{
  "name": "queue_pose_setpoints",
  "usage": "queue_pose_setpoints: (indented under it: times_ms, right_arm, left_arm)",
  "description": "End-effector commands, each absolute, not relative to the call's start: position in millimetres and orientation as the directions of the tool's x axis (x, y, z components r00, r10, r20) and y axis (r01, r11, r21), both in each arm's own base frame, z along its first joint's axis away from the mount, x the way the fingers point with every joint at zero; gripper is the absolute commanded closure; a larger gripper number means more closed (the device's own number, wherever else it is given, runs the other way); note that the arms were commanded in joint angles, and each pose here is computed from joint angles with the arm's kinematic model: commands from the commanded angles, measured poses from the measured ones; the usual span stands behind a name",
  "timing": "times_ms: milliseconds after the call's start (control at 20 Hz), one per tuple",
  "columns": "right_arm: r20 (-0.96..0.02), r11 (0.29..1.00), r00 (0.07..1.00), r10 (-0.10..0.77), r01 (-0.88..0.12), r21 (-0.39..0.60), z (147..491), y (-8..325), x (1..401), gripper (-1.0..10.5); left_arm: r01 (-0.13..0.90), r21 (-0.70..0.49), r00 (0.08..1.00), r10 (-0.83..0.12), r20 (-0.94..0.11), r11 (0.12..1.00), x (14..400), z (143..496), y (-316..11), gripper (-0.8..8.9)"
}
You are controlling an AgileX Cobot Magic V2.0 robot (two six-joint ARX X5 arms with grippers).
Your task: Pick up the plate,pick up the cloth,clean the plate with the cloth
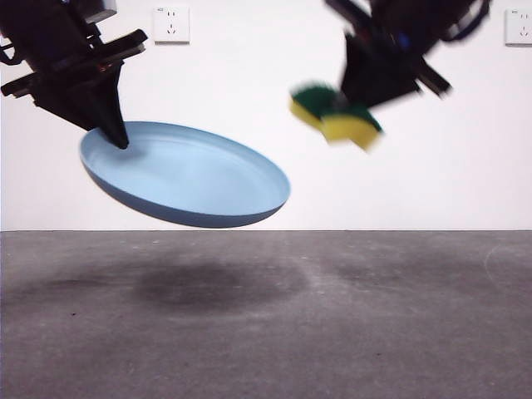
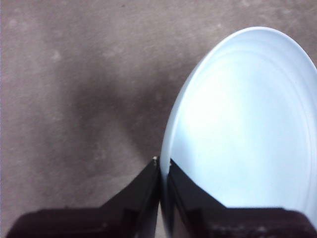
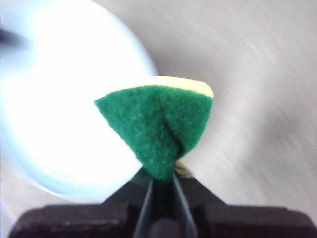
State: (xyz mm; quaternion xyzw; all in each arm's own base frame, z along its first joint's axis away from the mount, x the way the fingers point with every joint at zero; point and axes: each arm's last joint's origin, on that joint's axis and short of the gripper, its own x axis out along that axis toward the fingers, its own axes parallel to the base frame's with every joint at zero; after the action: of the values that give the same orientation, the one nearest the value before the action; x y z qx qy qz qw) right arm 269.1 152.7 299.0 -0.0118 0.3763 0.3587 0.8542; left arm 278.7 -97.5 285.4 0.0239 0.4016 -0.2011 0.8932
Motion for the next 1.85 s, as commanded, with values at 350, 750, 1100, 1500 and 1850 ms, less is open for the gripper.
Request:
queue_pose_setpoints:
  times_ms: [350, 750, 1100, 1500, 1850]
  right_arm:
    - [-0.662, 0.739, 0.492, 0.565, -0.658, 0.142, 276.0, 207.6, 264.9, 9.6]
    - [-0.714, 0.640, 0.342, 0.612, -0.743, 0.193, 257.1, 241.3, 244.0, 9.6]
    - [-0.860, 0.803, 0.508, 0.055, -0.535, -0.265, 243.2, 209.5, 237.2, 9.6]
    - [-0.668, 0.864, 0.691, 0.275, -0.482, -0.143, 263.8, 220.8, 264.5, 9.6]
    - [-0.597, 0.667, 0.453, 0.662, -0.719, 0.195, 270.8, 235.3, 261.3, 9.6]
  left_arm:
    - [0.517, -0.216, 0.526, -0.507, -0.683, 0.828, 265.6, 287.9, -137.2, 8.21]
    - [0.552, -0.262, 0.543, -0.579, -0.608, 0.792, 270.4, 294.5, -139.8, 8.21]
    - [0.511, -0.276, 0.528, -0.551, -0.646, 0.814, 272.5, 290.6, -127.4, 8.21]
    - [0.583, -0.356, 0.444, -0.653, -0.613, 0.731, 269.0, 291.7, -133.3, 8.21]
    - [0.591, -0.347, 0.466, -0.659, -0.590, 0.728, 271.4, 294.1, -133.3, 8.21]
